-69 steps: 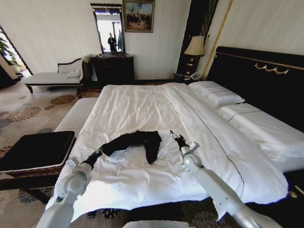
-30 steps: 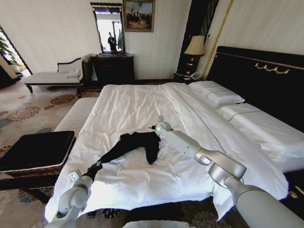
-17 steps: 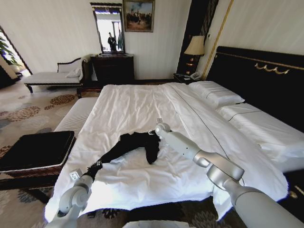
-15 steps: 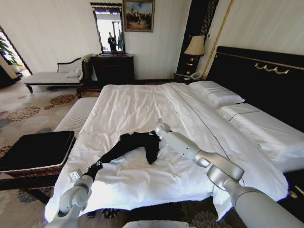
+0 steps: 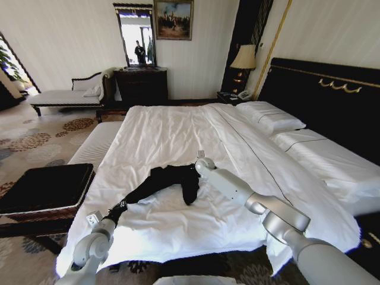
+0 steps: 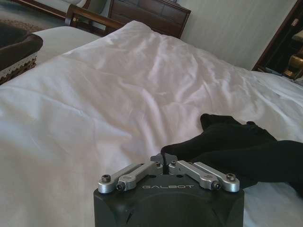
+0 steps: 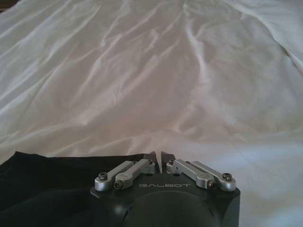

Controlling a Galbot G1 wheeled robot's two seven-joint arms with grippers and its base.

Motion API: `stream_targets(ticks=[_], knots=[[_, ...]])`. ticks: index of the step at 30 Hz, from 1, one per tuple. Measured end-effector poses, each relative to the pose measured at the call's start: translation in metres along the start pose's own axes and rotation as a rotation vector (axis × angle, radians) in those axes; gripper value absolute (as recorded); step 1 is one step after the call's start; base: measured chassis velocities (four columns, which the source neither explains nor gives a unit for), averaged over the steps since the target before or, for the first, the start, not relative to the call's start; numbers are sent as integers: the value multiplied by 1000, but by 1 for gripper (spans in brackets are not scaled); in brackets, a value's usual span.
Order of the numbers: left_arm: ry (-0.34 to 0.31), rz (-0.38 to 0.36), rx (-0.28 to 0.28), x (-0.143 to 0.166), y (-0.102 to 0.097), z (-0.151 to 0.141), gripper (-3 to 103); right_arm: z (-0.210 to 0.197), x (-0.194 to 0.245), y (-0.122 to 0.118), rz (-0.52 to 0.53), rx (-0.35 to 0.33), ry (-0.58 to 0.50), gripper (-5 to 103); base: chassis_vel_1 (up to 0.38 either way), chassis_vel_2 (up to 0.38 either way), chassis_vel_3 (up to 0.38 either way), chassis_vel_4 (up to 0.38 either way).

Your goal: Fold the clothes on the bed and place them into the basket.

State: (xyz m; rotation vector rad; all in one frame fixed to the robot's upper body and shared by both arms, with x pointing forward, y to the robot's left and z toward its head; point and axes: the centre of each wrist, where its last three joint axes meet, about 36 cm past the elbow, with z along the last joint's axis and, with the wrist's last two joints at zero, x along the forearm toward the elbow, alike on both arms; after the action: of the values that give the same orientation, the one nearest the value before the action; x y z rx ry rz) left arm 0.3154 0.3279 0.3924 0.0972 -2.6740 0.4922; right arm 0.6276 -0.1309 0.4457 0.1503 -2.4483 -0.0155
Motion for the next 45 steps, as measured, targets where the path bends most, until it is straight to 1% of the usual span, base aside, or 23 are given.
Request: stream_targets(ticks=[1, 3, 4, 5, 7, 10, 16, 20, 23, 24, 27, 28, 29, 30, 33, 34, 36, 37, 39, 40, 41, 42, 45], knots=[[0, 0, 0, 0, 0, 0, 0, 0, 0, 0, 0, 0, 0, 9, 0, 0, 0, 0], [-3, -1, 0, 0, 1, -1, 0, 10, 17, -17, -17, -24, -39, 9, 0, 0, 0, 0], [-3, -1, 0, 0, 1, -1, 0, 18, 27, -27, -24, -38, -50, 2, 0, 0, 0, 0], [-3, -1, 0, 0, 1, -1, 0, 18, 27, -27, -24, -38, -50, 2, 0, 0, 0, 0], [-4, -2, 0, 0, 1, -1, 0, 45, 53, -45, -43, -67, -51, 0, 0, 0, 0, 0], [-3, 0, 1, -1, 0, -1, 0, 60, 72, -52, -89, -98, -98, 0, 0, 0, 0, 0], [-4, 2, 8, -3, -4, 0, 0, 56, 60, -50, -98, -144, -148, 0, 0, 0, 0, 0], [-2, 7, 12, -2, -9, 0, 0, 43, 40, -35, -91, -138, -129, 0, 0, 0, 0, 0], [0, 11, 14, 3, -13, 2, 0, 21, 22, -12, -98, -127, -111, -3, 0, 0, 0, 0], [0, 13, 15, 6, -15, 3, 0, 11, 12, 0, -99, -126, -100, 7, 0, 0, 0, 0], [0, 12, 15, 8, -15, 4, 0, 1, 2, 10, -99, -124, -89, 7, 0, 0, 0, 0], [-1, 13, 15, 9, -16, 4, 0, -4, -3, 14, -98, -122, -80, 18, 0, 0, 0, 0], [-3, 11, 16, 10, -15, 3, 0, -8, -11, 19, -95, -110, -50, 18, 0, 0, 0, 0], [-5, 10, 16, 10, -15, 3, 0, -9, -15, 21, -91, -99, -30, 28, 0, 0, 0, 0], [-8, 10, 18, 11, -15, 2, 0, -8, -20, 24, -84, -82, 0, 28, 0, 0, 0, 0], [-9, 9, 19, 11, -16, 2, 0, -7, -24, 26, -80, -68, 25, 39, 0, 0, 0, 0], [-9, 8, 20, 11, -15, 2, 0, -5, -26, 27, -77, -57, 45, 39, 0, 0, 0, 0], [-9, 7, 21, 11, -15, 3, 0, -4, -27, 28, -73, -48, 58, 50, 0, 0, 0, 0], [-9, 7, 21, 11, -15, 3, 0, -2, -28, 28, -70, -40, 67, 50, 0, 0, 0, 0], [-10, 6, 21, 11, -15, 3, 0, 1, -29, 29, -68, -34, 73, 61, 0, 0, 0, 0], [-10, 5, 21, 11, -15, 3, 0, 2, -29, 29, -67, -31, 76, 61, 0, 0, 0, 0], [-10, 4, 21, 11, -14, 3, 0, 4, -30, 29, -67, -29, 81, 51, 0, 0, 0, 0], [-10, 3, 20, 10, -14, 3, 0, 6, -30, 28, -67, -26, 87, 51, 0, 0, 0, 0]])
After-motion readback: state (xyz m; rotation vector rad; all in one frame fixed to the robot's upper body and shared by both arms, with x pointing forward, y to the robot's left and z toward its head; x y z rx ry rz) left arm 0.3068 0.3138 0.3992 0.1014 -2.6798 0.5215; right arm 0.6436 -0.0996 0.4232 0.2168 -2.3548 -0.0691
